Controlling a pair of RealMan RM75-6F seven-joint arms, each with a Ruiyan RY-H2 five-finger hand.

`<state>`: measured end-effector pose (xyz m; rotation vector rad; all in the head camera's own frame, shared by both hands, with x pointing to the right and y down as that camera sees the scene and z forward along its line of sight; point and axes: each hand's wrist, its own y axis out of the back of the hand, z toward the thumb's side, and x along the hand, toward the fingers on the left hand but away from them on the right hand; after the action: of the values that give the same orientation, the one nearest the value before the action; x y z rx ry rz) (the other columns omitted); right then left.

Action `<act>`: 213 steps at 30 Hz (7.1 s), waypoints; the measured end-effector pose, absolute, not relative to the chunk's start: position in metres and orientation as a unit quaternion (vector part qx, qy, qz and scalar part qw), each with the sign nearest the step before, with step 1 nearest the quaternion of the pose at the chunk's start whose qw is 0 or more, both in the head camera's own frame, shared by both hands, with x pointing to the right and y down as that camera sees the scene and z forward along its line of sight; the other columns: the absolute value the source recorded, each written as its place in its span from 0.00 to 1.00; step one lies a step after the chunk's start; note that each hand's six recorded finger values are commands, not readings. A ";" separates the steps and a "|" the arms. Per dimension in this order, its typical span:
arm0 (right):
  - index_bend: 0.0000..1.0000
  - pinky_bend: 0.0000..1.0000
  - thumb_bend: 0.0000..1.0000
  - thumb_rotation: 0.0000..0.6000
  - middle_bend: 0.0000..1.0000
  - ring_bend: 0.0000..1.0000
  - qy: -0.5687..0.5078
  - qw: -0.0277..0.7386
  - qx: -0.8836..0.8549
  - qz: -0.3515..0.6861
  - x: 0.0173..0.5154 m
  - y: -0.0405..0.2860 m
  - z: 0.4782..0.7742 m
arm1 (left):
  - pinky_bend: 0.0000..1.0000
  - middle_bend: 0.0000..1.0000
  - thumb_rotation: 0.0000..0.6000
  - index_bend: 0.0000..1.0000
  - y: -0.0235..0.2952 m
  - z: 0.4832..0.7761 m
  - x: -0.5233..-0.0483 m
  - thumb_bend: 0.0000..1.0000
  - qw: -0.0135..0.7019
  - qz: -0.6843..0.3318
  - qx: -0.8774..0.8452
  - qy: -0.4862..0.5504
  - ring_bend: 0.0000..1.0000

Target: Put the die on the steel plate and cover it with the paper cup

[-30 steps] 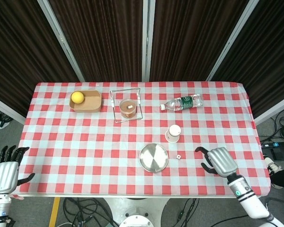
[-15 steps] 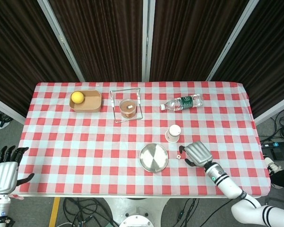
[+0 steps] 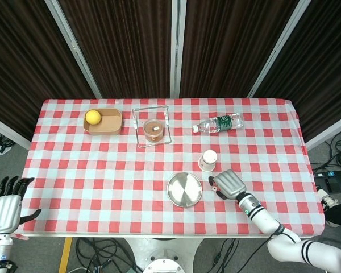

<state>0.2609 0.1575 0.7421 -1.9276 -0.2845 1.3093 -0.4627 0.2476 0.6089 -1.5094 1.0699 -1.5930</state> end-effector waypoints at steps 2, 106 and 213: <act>0.45 0.95 0.26 1.00 1.00 0.96 -0.110 0.388 -0.756 0.515 0.260 0.157 0.744 | 0.00 0.19 1.00 0.18 0.248 0.609 -0.463 0.06 0.340 -0.611 -0.583 0.413 0.09; 0.58 0.04 0.33 1.00 0.29 0.01 -0.241 0.198 -0.879 0.361 0.190 0.140 0.737 | 0.00 0.19 1.00 0.18 0.250 0.608 -0.463 0.06 0.338 -0.613 -0.585 0.410 0.09; 0.54 0.03 0.33 1.00 0.29 0.03 -0.344 0.222 -0.849 0.334 0.226 0.090 0.706 | 0.00 0.19 1.00 0.18 0.255 0.611 -0.465 0.06 0.327 -0.615 -0.588 0.411 0.09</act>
<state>0.2263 0.0901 0.7060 -2.3458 -0.9494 0.9236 -0.4649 0.2552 0.6112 -1.5413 1.0769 -1.6102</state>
